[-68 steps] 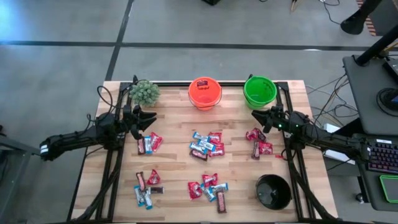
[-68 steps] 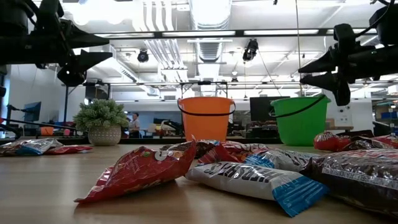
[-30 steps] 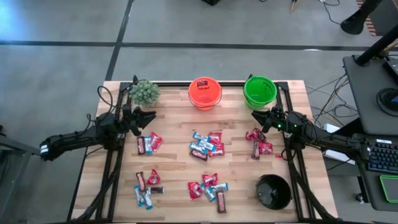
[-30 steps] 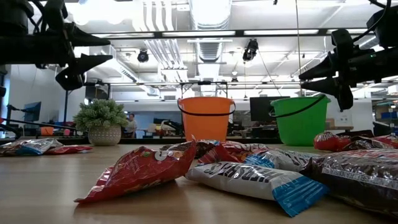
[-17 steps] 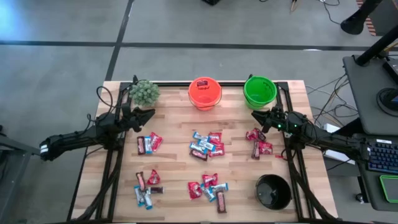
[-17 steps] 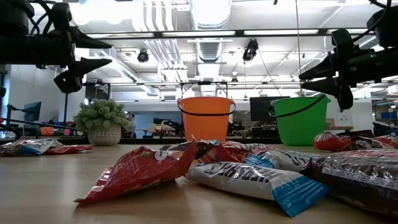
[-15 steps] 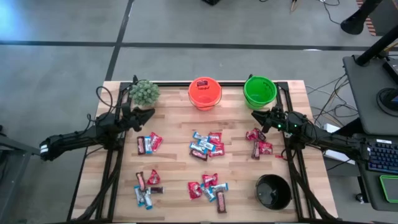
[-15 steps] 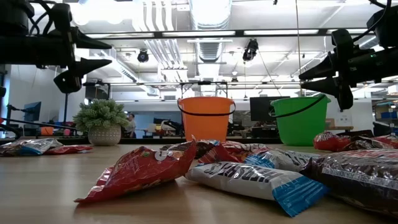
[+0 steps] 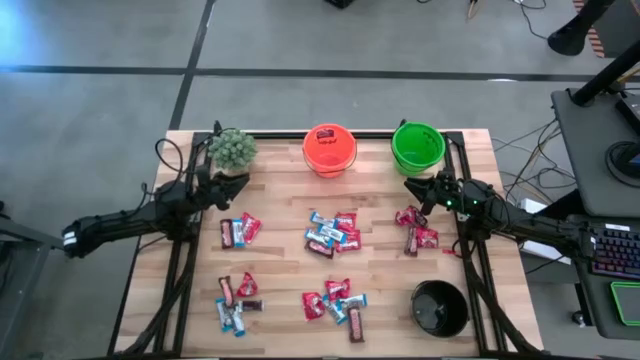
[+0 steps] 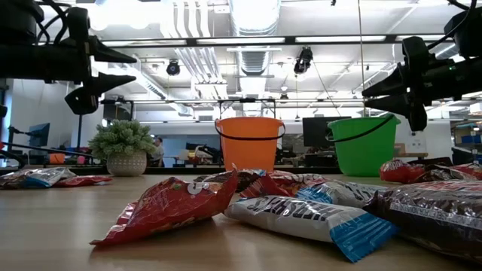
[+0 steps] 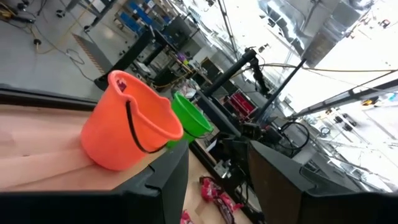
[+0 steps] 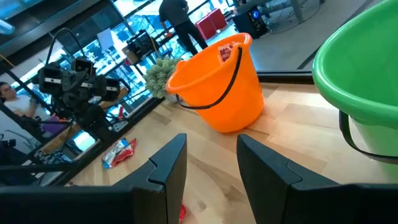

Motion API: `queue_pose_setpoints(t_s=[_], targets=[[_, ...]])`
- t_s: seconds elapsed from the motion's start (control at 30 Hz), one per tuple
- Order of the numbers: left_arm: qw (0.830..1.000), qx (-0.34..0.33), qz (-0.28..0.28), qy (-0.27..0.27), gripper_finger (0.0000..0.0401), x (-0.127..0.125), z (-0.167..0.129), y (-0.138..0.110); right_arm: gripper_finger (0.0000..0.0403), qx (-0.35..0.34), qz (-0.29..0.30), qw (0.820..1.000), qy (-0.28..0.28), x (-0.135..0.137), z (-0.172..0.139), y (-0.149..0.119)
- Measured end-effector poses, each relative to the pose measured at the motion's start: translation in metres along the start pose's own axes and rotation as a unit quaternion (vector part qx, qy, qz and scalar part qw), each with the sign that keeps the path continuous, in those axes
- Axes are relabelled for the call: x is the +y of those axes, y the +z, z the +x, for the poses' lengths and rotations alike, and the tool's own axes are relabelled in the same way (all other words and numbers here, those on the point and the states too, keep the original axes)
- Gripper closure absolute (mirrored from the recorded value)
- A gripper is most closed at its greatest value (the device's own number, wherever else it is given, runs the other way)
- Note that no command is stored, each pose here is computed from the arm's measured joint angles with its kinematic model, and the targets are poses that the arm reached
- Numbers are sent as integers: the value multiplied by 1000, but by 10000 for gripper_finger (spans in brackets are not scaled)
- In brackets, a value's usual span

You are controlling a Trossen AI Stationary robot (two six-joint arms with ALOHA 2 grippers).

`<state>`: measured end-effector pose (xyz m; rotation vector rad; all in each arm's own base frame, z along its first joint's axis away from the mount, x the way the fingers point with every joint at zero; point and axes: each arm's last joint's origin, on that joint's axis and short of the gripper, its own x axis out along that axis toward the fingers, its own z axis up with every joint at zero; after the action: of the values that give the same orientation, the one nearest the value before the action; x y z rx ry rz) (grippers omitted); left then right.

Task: Organize candy in baskets
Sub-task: Put the brown chocolate bar into the black bucket

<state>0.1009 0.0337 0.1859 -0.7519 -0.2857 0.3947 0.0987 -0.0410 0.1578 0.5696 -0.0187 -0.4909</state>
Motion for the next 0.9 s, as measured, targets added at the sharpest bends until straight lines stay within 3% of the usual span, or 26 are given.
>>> queue_pose_setpoints(t_s=[0.3, 0.57, 0.9], targets=[[999, 24, -36, 24, 252, 4, 5, -5, 271, 0, 1, 1000, 0, 0, 0, 0], [998, -6, -29, -49, 252, -8, 9, 3, 271, 0, 1, 1000, 0, 0, 0, 0], [997, -15, -28, -68, 238, -11, 12, 4, 271, 1, 34, 999, -1, 0, 0, 0]])
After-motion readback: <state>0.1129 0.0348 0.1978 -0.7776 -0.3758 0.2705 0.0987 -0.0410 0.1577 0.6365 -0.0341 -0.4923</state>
